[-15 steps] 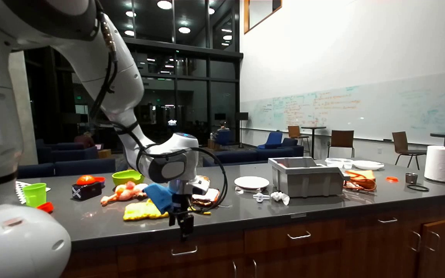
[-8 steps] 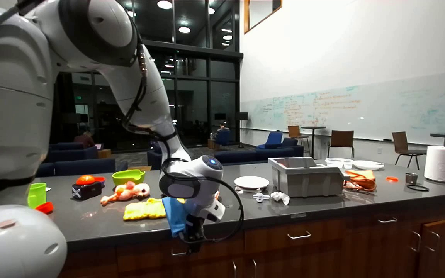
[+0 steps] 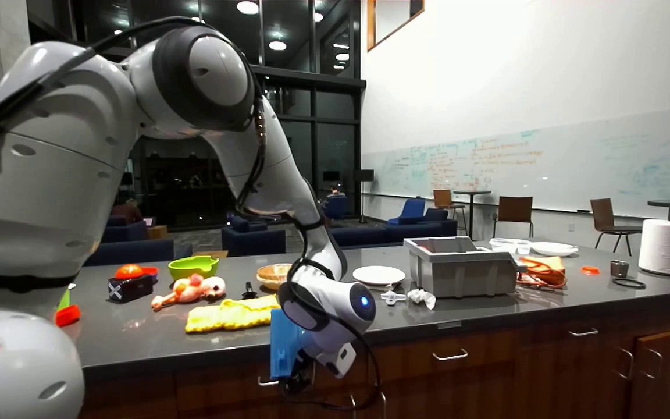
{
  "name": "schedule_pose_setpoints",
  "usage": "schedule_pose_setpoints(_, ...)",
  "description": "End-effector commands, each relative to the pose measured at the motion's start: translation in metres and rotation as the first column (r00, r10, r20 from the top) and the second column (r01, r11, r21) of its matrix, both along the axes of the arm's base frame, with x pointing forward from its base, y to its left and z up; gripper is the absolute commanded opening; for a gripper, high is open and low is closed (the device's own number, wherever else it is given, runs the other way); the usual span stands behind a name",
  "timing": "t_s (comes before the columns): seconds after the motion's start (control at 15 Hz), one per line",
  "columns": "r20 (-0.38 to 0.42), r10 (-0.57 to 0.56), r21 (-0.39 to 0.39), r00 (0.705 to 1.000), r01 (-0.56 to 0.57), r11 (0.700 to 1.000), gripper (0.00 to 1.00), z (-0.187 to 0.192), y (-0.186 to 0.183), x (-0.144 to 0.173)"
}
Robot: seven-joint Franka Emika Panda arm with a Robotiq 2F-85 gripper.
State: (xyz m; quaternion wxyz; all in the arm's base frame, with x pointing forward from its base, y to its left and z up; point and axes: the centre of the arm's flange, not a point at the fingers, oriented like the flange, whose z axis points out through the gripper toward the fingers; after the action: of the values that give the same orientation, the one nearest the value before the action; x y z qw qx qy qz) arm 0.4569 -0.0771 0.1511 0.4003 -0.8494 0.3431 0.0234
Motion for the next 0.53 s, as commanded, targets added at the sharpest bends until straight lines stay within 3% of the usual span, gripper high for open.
schedule_pose_setpoints(0.0,-0.019,-0.023,0.133,1.000,0.025,0.991,1.00,-0.020,-0.021,-0.002)
schedule_pose_setpoints(0.2,-0.034,-0.040,0.188,0.999,0.045,0.981,1.00,-0.025,-0.029,-0.009)
schedule_pose_setpoints(0.27,-0.046,-0.025,0.150,0.999,0.031,0.988,1.00,-0.022,-0.023,-0.011)
schedule_pose_setpoints(0.47,-0.051,-0.027,0.153,0.998,0.035,0.988,1.00,-0.024,-0.025,-0.012)
